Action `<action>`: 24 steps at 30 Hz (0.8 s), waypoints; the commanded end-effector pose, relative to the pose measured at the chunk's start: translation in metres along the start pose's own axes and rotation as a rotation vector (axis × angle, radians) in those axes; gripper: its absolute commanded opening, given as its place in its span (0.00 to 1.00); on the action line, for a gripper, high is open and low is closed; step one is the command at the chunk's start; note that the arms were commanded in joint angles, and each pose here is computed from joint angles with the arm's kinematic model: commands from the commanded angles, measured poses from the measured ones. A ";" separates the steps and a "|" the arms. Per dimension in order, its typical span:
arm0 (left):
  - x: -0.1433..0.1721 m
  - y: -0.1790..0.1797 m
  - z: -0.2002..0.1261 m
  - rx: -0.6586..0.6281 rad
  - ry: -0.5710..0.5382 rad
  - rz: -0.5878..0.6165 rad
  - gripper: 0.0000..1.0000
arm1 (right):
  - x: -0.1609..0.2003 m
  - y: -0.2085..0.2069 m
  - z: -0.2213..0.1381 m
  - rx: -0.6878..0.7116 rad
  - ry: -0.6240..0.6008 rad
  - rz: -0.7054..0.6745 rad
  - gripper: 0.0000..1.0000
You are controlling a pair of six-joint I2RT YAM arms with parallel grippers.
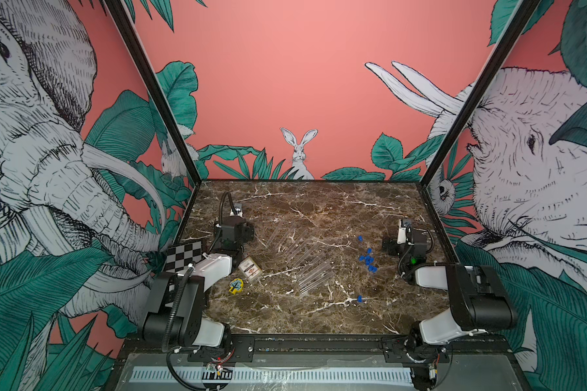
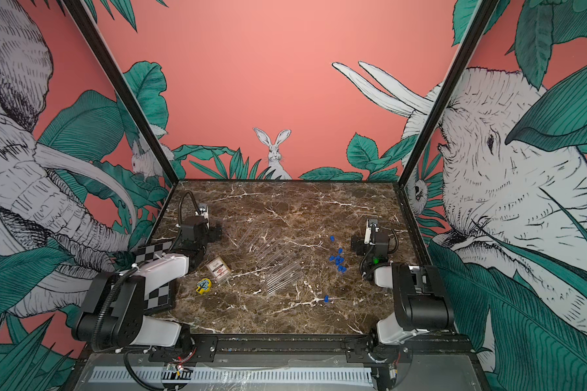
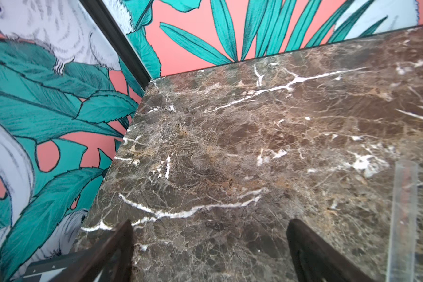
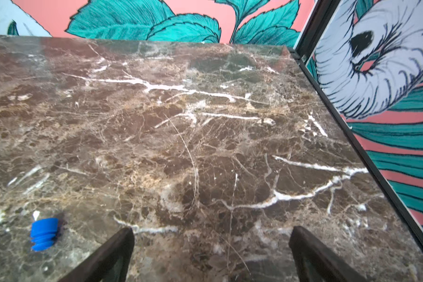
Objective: Remove stoppers from test tubes
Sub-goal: Reset both arms
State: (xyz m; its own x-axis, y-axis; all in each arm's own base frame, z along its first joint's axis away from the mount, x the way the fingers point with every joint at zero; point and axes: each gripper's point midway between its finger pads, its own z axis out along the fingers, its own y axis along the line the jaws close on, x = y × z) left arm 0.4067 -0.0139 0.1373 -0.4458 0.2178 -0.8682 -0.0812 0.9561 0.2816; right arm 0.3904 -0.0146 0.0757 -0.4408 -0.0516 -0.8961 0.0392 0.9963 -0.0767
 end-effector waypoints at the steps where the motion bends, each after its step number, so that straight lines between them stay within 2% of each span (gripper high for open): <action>1: 0.000 0.007 -0.008 0.013 -0.025 0.037 1.00 | -0.015 0.000 -0.001 0.018 -0.059 -0.012 0.99; 5: 0.010 0.006 -0.006 0.058 -0.092 -0.029 0.99 | -0.016 0.001 -0.001 0.037 -0.058 -0.029 0.99; 8: 0.027 -0.010 0.008 0.111 -0.074 -0.005 1.00 | -0.015 0.001 -0.001 0.038 -0.057 -0.028 0.99; 9: 0.026 -0.010 0.013 0.101 -0.100 -0.010 1.00 | -0.015 0.001 -0.001 0.038 -0.057 -0.029 0.99; 11: 0.036 0.000 0.016 0.132 -0.058 -0.082 1.00 | -0.015 0.001 -0.001 0.035 -0.059 -0.029 0.99; 12: 0.036 0.002 0.016 0.121 -0.081 -0.092 1.00 | -0.015 0.001 -0.001 0.036 -0.060 -0.028 0.99; 24: 0.039 -0.003 0.015 0.146 -0.099 -0.079 1.00 | -0.016 0.001 -0.001 0.035 -0.057 -0.030 0.99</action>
State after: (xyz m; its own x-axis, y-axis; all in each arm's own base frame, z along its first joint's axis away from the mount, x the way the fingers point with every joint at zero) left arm 0.4017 -0.0036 0.0845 -0.3986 0.1636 -0.9024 0.0209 0.9853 0.1694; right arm 0.3914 -0.0120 0.0787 -0.4316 -0.0723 -0.8992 0.0544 0.9929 -0.1059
